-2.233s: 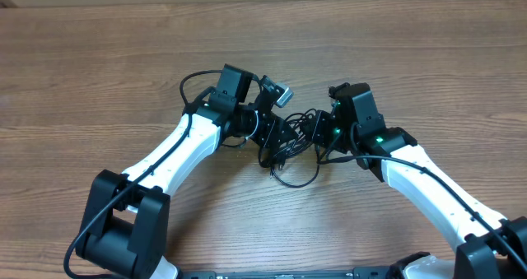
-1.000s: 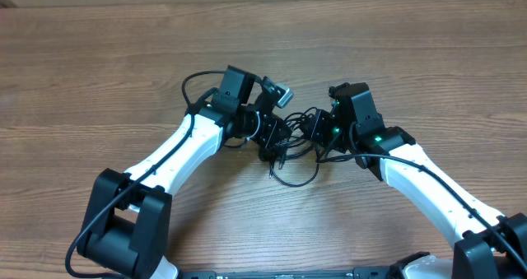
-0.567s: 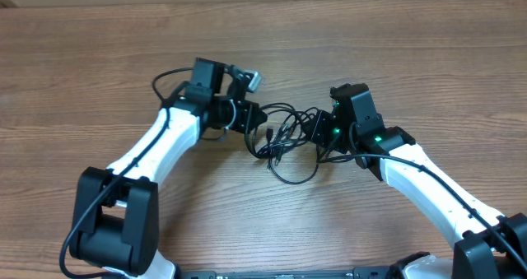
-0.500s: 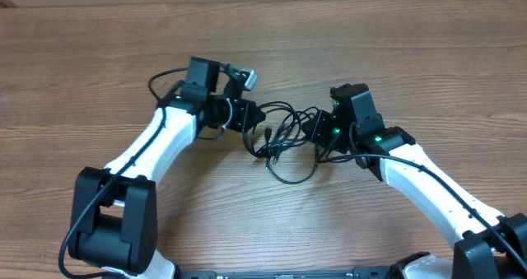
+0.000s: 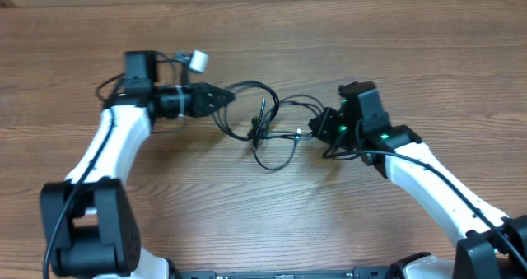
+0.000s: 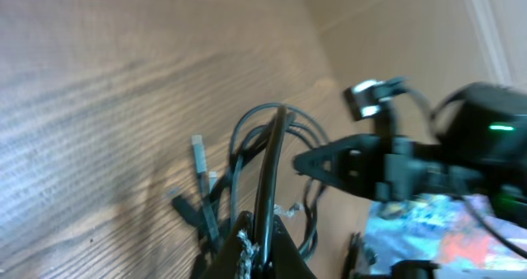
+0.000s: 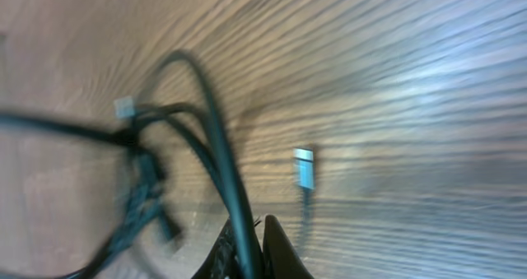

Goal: Untangle cables

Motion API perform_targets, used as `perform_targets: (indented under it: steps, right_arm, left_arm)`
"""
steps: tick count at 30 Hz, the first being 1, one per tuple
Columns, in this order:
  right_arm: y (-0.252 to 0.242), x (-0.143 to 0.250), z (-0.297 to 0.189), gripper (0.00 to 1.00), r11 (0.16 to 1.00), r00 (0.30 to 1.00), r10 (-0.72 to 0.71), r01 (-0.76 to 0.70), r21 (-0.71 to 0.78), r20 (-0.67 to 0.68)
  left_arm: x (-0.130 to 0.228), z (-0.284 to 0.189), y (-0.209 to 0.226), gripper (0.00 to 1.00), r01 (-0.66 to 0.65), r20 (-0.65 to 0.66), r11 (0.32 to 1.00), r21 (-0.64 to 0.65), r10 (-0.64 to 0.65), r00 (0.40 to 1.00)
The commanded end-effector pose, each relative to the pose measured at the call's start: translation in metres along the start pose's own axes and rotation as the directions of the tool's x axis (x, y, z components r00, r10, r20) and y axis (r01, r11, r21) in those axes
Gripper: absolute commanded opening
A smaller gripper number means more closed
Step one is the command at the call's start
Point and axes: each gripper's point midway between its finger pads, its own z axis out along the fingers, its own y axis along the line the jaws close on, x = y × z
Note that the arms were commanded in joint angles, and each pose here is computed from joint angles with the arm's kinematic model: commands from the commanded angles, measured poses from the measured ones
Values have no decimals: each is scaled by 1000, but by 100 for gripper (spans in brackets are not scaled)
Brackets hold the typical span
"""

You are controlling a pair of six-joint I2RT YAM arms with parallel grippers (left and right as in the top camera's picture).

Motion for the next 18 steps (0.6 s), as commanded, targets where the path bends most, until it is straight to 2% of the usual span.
perform_targets:
  steps: [1,4,10,15,18]
  right_arm:
    - [1,-32,-32,4,999,992,-40,42,-13,120]
    - [-1,-52,-58,4,999,977,-33,35,-10,211]
    - [15,-86,-121,4,989,910,-118,142,-30,398]
    - [11,-107,-173,4,981,797,-193,177,84,573]
    - [-3,-120,-208,4,969,699,-238,125,212,674]
  left_arm:
    - [-30,-44,-48,4,-116,111,987,111,104,988]
    - [-38,-63,-57,4,-132,156,987,90,117,981]
    - [-45,-86,-76,4,-200,213,979,33,188,959]
    - [-48,-96,-81,4,-221,237,975,-4,216,947]
    - [-48,-95,-72,4,-194,237,980,-46,200,951]
